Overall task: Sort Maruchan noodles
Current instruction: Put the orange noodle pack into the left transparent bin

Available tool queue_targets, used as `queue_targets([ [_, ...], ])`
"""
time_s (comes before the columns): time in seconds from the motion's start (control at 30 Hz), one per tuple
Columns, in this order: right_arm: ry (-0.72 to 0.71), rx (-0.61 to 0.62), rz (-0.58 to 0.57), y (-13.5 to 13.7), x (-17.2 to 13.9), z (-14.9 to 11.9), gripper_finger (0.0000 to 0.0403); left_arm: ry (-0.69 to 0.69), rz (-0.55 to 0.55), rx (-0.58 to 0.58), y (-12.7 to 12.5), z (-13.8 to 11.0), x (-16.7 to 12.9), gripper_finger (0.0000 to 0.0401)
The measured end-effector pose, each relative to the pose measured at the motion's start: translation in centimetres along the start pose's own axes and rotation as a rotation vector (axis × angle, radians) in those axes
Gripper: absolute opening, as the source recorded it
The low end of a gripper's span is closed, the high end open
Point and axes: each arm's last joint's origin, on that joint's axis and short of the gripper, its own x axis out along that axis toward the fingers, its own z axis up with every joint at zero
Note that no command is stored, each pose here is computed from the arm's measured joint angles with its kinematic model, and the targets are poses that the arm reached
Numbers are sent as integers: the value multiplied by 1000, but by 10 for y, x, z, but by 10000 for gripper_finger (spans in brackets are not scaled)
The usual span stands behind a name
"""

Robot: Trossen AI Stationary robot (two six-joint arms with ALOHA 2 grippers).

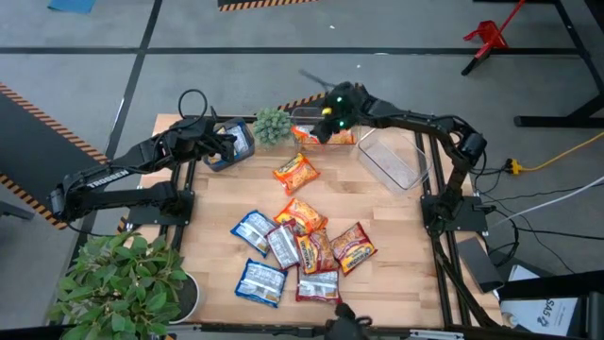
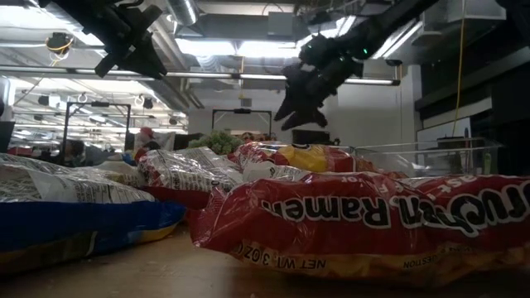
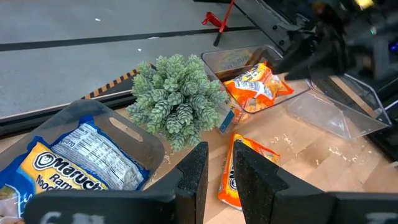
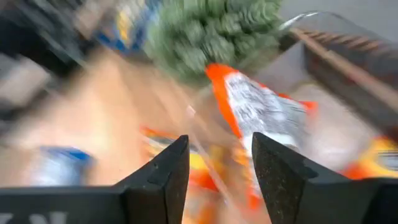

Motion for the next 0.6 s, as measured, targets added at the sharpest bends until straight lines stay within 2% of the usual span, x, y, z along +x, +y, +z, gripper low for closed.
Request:
queue_targets([
  [0.1,29,-201,-151,21,5,-4,157,0,0,0,0,0,0,69],
  [0.2,13,-334,-262,37,10,-7,164,-2,3,0,0,0,0,69],
  [0.3,3,-377,-331,40,16,-8,182,-3,4,0,0,0,0,69],
  [0.47,52,-368,-293,33,28,-15,224,-3,5,-1,0,0,0,69],
  [0.6,80,-366,-294,29,37,-20,240,-3,5,0,0,0,0,69],
])
